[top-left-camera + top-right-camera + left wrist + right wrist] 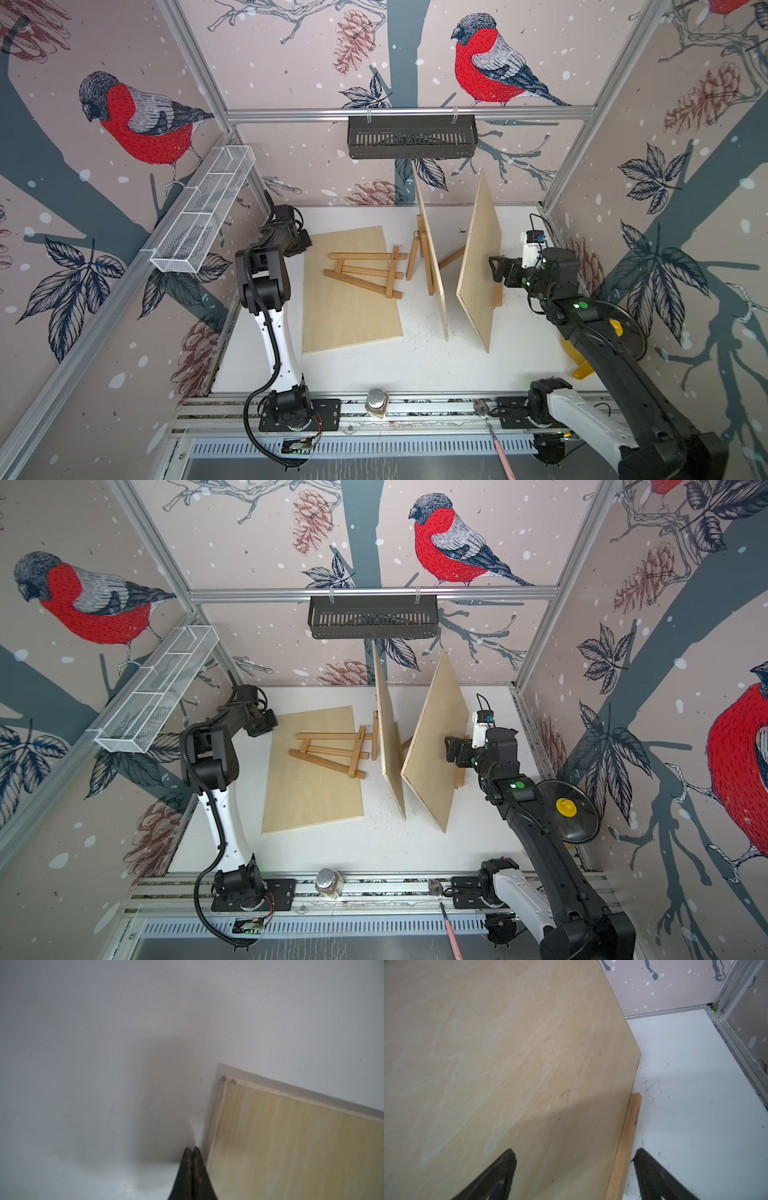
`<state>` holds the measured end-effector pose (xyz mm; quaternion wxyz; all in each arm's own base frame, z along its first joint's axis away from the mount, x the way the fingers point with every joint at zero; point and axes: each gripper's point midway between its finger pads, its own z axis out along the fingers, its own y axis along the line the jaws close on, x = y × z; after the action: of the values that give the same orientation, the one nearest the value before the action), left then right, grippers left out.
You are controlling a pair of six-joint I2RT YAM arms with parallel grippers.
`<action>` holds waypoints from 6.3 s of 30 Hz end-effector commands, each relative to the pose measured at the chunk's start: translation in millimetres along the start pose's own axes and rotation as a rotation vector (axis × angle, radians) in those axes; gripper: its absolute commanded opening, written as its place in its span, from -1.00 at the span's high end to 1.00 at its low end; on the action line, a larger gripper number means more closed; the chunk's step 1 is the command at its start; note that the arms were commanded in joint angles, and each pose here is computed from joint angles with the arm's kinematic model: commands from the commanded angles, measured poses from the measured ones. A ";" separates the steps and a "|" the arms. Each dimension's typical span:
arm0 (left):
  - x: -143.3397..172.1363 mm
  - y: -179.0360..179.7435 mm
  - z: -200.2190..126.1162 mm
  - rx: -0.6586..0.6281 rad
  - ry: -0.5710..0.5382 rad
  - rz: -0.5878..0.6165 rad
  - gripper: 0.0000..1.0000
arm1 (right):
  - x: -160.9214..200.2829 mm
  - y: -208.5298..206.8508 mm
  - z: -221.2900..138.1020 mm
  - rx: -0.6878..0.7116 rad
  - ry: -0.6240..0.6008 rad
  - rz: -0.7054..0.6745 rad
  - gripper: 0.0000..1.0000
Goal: Disassemble the easel
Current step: Place the drawing board at the center of the board, then pick up the easel from the drawing board, then place the easel at the corner of the board.
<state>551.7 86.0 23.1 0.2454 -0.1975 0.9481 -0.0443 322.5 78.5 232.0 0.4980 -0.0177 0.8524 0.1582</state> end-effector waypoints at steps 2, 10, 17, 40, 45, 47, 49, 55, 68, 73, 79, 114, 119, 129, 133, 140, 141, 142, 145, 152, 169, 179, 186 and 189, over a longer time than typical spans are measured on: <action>26.5 -11.3 15.9 0.027 0.117 -0.001 1.00 | -6.1 -2.5 -1.5 0.018 -0.025 -0.012 -0.81; 21.3 -37.6 18.9 0.138 0.104 -0.021 1.00 | -5.6 -4.7 -1.4 0.027 -0.026 -0.009 -0.81; 19.5 -49.8 24.9 0.200 0.116 -0.039 1.00 | -1.8 -4.8 -0.3 0.023 -0.020 0.001 -0.81; 29.0 -94.6 -194.7 0.372 -0.244 0.009 0.69 | -9.4 1.4 -9.4 0.008 -0.037 0.003 -0.83; 62.1 -101.9 -211.7 0.241 -0.308 0.080 0.61 | -12.4 4.0 -11.8 0.005 -0.043 0.000 -0.84; 69.6 -106.5 -214.0 0.215 -0.329 0.099 0.49 | -13.4 6.7 -12.3 -0.002 -0.044 0.002 -0.84; 74.9 -109.8 -208.7 0.212 -0.324 0.109 0.44 | -13.6 9.6 -12.7 -0.010 -0.044 0.002 -0.84; 89.3 -109.3 -170.2 0.126 -0.220 0.131 0.44 | -13.6 18.4 -15.0 -0.026 -0.050 -0.001 -0.84; 103.1 -123.5 -112.1 0.077 -0.079 0.226 0.48 | -12.2 16.7 -16.6 -0.012 -0.050 0.000 -0.85; 109.6 -124.7 -94.2 0.064 -0.036 0.238 0.30 | -11.8 16.6 -15.5 -0.010 -0.047 -0.002 -0.85; 119.7 -121.6 -77.6 0.040 0.003 0.263 0.26 | -11.6 15.7 -13.9 -0.007 -0.044 -0.007 -0.86; 83.7 -115.2 -180.5 -0.129 -0.183 0.425 0.88 | -20.3 19.5 -21.5 -0.015 -0.070 -0.013 -0.85; 73.2 -113.9 -240.3 -0.128 -0.280 0.422 0.88 | -35.0 21.5 -35.9 -0.008 -0.117 -0.037 -0.85; 72.7 -95.1 -369.7 -0.123 -0.475 0.478 0.87 | -101.7 66.7 -113.4 -0.125 -0.398 -0.185 -0.74; 76.5 -79.8 -422.2 -0.096 -0.552 0.451 0.87 | -123.1 96.6 -146.1 -0.223 -0.490 -0.239 -0.67; 92.0 -60.9 -478.2 -0.044 -0.609 0.441 0.86 | -157.0 178.3 -193.8 -0.538 -0.618 -0.331 -0.55; 94.6 -59.2 -479.9 -0.044 -0.598 0.447 0.85 | -159.9 192.9 -196.6 -0.575 -0.622 -0.352 -0.53; 97.0 -58.8 -479.7 -0.042 -0.585 0.455 0.86 | -160.8 207.4 -197.5 -0.605 -0.621 -0.376 -0.53; 103.1 -55.9 -475.7 -0.050 -0.553 0.472 0.86 | -153.6 263.8 -194.0 -0.643 -0.606 -0.508 -0.55; 110.7 -64.5 -472.0 0.011 -0.531 0.495 0.86 | -82.6 400.7 -171.2 -0.547 -0.527 -0.992 -0.63; 124.9 -77.9 -474.6 0.120 -0.536 0.549 0.87 | -85.9 432.5 -101.4 -0.251 -0.509 -1.271 -0.56; 127.7 -78.6 -475.1 0.123 -0.538 0.560 0.87 | -64.3 423.6 -74.3 -0.349 -0.278 -1.419 -0.54; 128.1 -80.7 -471.4 0.123 -0.528 0.567 0.87 | -57.5 418.8 -65.3 -0.377 -0.221 -1.442 -0.45; 128.3 -81.9 -469.6 0.124 -0.522 0.571 0.87 | -55.7 419.1 -58.7 -0.367 -0.214 -1.450 -0.45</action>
<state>244.8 -41.4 382.2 0.4718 0.0881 0.8767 0.0323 224.6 449.3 418.9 0.5565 -0.6315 0.5346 -0.0759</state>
